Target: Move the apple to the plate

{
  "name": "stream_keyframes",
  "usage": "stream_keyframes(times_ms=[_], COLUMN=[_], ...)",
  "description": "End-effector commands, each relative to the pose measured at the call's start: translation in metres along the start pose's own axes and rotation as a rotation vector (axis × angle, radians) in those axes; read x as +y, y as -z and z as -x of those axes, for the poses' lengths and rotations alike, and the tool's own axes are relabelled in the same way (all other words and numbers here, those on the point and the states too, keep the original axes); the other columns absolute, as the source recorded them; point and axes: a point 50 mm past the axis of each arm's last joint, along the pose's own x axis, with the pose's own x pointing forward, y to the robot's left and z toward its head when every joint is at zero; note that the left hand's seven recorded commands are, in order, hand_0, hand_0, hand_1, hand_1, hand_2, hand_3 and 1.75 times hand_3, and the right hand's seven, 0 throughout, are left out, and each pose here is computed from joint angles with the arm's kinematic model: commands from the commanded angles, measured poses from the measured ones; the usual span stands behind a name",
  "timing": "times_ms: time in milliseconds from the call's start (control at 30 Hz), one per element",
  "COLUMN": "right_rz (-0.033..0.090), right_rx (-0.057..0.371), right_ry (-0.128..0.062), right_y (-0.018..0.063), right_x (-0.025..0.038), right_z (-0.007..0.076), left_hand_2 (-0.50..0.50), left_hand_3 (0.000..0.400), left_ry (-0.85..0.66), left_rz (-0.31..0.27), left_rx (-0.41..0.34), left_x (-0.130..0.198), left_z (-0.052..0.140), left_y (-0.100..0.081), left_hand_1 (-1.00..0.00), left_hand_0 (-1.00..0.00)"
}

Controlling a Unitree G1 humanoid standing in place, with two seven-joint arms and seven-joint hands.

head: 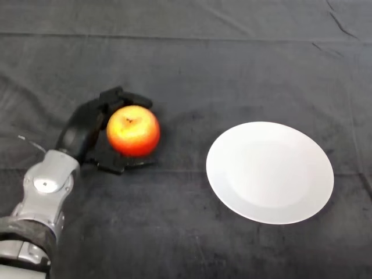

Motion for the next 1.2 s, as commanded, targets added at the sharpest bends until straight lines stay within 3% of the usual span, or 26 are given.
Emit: stream_keyframes(times_ms=[33,167,333,1200], right_rz=[0.005,0.005,0.005,0.004], right_rx=[-0.021,-0.021,-0.021,-0.021], right_ry=[0.0,0.0,0.0,-0.001], right_y=[-0.0064,-0.0064,-0.0064,-0.0065], right_x=[0.0013,0.0013,0.0013,0.0013], right_z=[0.0006,0.0006,0.0006,0.0005], left_hand_2=[-0.28,-0.24,-0.22,-0.22], left_hand_3=[0.4,0.4,0.4,0.4], left_ry=[-0.003,0.009,0.032,0.257], left_rz=[-0.047,-0.059,-0.077,-0.176], left_rx=[-0.132,-0.174,-0.217,-0.334], left_x=[0.005,0.001,-0.006,-0.074], left_z=[-0.018,-0.023,-0.029,-0.055], left_y=[-0.033,-0.042,-0.053,-0.092], left_hand_1=[-0.44,-0.53,-0.56,-0.56], left_hand_0=[-1.0,-1.0,-1.0,-1.0])
